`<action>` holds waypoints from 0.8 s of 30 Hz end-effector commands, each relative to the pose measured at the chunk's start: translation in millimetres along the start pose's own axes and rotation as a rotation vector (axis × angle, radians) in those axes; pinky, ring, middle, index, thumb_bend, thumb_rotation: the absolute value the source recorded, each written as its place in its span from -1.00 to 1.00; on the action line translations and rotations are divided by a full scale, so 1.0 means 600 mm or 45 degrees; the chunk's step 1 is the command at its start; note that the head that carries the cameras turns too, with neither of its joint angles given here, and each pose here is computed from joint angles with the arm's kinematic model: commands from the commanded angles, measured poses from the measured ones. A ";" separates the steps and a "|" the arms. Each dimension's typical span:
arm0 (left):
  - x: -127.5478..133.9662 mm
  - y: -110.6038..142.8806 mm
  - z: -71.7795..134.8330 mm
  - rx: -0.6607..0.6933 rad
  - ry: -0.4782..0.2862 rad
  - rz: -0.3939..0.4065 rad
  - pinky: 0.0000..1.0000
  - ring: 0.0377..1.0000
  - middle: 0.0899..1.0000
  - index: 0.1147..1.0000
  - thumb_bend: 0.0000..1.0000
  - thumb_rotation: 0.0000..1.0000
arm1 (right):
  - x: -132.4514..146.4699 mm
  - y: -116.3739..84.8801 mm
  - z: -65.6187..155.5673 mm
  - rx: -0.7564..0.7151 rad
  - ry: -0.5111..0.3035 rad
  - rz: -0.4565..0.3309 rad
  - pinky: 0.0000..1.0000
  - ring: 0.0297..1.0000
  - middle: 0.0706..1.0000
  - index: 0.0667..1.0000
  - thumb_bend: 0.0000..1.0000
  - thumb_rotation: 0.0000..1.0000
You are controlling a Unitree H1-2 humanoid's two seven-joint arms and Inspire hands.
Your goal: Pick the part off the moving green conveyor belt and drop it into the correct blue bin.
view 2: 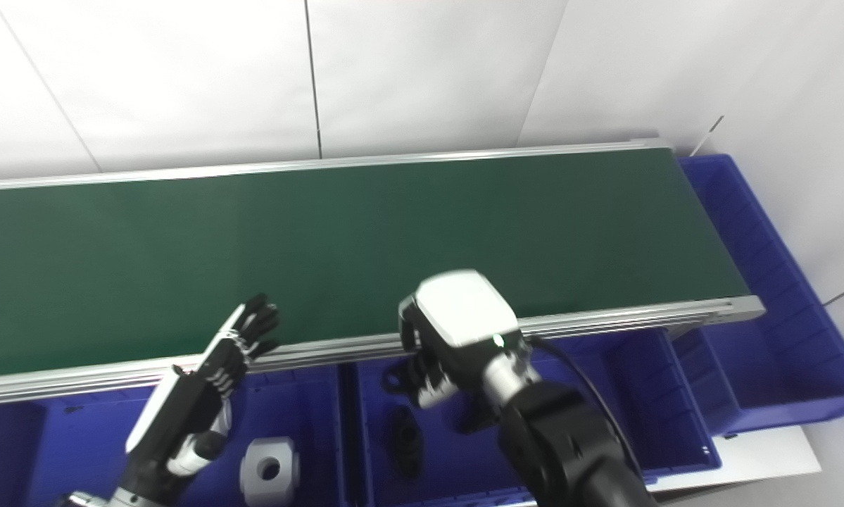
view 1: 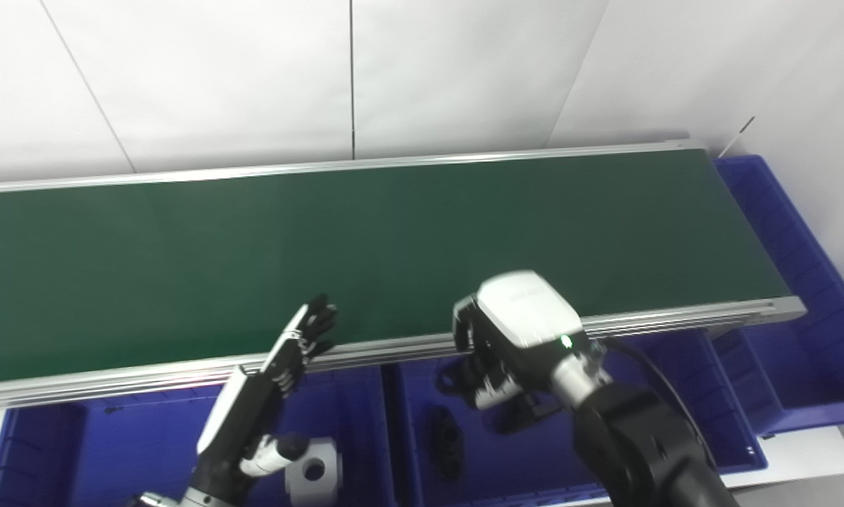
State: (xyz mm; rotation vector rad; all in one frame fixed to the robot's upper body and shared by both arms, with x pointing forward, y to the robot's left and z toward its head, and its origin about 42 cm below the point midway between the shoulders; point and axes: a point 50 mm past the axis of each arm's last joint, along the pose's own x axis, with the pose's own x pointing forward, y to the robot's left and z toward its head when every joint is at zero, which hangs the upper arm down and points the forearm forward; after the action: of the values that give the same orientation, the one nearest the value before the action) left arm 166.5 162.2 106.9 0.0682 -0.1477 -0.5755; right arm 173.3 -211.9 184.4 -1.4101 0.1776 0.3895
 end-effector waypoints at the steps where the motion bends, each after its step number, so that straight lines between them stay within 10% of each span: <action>1: 0.009 -0.001 0.023 0.006 -0.071 -0.008 0.74 0.87 0.89 0.99 0.75 0.78 | -0.019 -0.009 -0.001 -0.034 -0.010 -0.062 -0.71 -0.63 -0.14 -0.11 0.05 -1.00; 13: 0.012 -0.001 0.029 0.014 -0.068 0.000 0.70 0.84 0.87 0.97 0.77 0.79 | -0.022 0.094 -0.056 -0.059 0.211 0.079 -0.73 -0.64 -0.14 -0.10 0.05 -0.99; 15: 0.012 -0.002 0.030 0.014 -0.070 0.000 0.70 0.84 0.87 0.96 0.78 0.78 | -0.020 0.098 -0.059 -0.096 0.264 0.103 -0.61 -0.48 -0.18 0.17 0.29 -0.37; 16: 0.012 -0.002 0.030 0.014 -0.071 0.000 0.71 0.85 0.87 0.96 0.78 0.79 | -0.019 0.099 -0.060 -0.120 0.282 0.108 -0.24 -0.04 0.17 0.36 0.56 -0.02; 24: 0.011 -0.003 0.032 0.010 -0.067 -0.004 0.71 0.85 0.87 0.95 0.76 0.76 | -0.022 0.103 -0.060 -0.163 0.291 0.128 0.75 0.76 0.86 0.78 0.99 0.56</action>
State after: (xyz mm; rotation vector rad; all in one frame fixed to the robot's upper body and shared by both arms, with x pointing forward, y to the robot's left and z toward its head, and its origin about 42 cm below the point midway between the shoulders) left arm 166.9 159.3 115.3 0.0618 -0.1533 -0.5778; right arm 143.1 -242.5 120.6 -1.5557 0.4468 0.3305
